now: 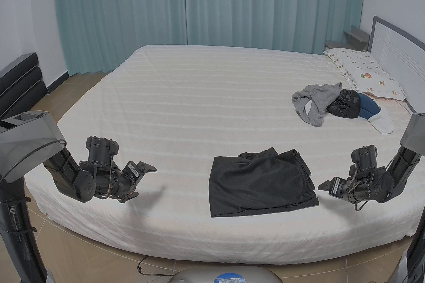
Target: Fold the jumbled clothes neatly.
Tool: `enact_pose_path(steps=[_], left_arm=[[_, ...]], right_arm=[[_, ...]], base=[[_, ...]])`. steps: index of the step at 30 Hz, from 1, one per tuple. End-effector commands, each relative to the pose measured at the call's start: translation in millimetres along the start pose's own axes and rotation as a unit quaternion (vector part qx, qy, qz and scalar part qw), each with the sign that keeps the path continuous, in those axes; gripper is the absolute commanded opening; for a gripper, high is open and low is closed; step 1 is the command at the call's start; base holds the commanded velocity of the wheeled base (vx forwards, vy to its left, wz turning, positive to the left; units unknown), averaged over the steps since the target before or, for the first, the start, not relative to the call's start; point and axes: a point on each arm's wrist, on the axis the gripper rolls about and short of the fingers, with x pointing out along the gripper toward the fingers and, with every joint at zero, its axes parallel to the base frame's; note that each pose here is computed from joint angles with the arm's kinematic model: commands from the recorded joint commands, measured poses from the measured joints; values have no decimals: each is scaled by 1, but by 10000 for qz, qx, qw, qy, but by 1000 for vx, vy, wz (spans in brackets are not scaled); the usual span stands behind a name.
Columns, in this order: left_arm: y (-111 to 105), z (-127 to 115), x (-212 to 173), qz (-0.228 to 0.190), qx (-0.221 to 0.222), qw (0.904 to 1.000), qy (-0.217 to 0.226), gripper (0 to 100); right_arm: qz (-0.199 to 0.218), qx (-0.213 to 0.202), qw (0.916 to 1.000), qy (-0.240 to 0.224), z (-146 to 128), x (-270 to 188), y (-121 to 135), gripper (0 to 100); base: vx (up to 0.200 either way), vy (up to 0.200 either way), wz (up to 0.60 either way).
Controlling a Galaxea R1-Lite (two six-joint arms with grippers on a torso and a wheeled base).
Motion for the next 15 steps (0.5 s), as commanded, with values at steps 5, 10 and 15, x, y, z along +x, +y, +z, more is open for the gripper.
enact_pose_path(steps=[5,10,15], left_arm=[[0,0,0,3,-3,10000,0,100],[0,0,0,-3,-1,10000,-4,100],[0,0,1,3,-11,10000,0,100]], right_arm=[[591,78,9982,47,0,21,31,100],[673,-46,9977,106,-4,41,42,100],[663,-186,9975,178,-6,48,39,0]], base=[[0,0,0],[0,0,0],[0,0,0]])
